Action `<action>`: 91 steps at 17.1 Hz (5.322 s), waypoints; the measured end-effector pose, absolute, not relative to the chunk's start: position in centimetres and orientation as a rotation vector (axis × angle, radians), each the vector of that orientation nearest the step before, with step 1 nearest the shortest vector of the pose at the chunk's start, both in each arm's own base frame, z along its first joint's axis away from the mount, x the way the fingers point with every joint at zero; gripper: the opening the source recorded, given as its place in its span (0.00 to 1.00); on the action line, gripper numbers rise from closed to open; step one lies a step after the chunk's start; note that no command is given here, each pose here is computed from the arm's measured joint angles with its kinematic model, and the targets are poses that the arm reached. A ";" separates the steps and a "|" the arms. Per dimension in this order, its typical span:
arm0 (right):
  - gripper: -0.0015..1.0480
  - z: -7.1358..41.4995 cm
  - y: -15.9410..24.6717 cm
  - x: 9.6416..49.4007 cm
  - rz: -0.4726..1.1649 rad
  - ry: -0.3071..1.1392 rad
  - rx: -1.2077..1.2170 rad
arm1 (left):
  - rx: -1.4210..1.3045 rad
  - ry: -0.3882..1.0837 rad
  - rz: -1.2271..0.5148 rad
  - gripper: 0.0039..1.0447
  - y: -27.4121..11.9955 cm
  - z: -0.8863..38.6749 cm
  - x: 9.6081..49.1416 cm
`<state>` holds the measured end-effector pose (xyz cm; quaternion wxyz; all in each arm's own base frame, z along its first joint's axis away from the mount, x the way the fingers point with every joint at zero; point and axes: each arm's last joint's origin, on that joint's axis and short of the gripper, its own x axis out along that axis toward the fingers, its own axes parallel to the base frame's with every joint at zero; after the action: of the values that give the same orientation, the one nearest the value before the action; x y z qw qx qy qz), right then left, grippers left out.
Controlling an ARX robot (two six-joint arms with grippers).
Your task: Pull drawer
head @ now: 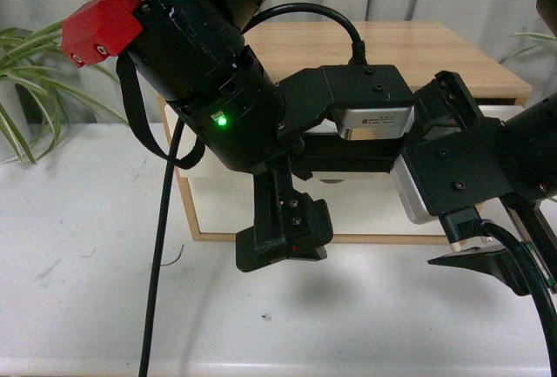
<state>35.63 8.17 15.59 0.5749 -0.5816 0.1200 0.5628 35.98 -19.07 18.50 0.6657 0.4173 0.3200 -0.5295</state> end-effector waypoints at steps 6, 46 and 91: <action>0.94 15.6 8.8 32.5 1.320 0.305 -1.387 | 0.938 0.711 -1.212 0.94 -18.6 18.3 33.5; 0.94 22.1 7.8 27.7 1.315 0.154 -1.182 | 0.688 0.548 -1.155 0.94 -15.6 24.5 29.3; 0.02 17.1 0.0 11.3 0.000 -0.019 0.000 | -0.011 -0.008 0.001 0.01 0.0 17.0 11.3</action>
<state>11.32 0.00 17.13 1.0000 -0.0001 -0.0096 -0.0002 11.35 0.01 16.96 1.0000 -0.0054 -0.0039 0.0006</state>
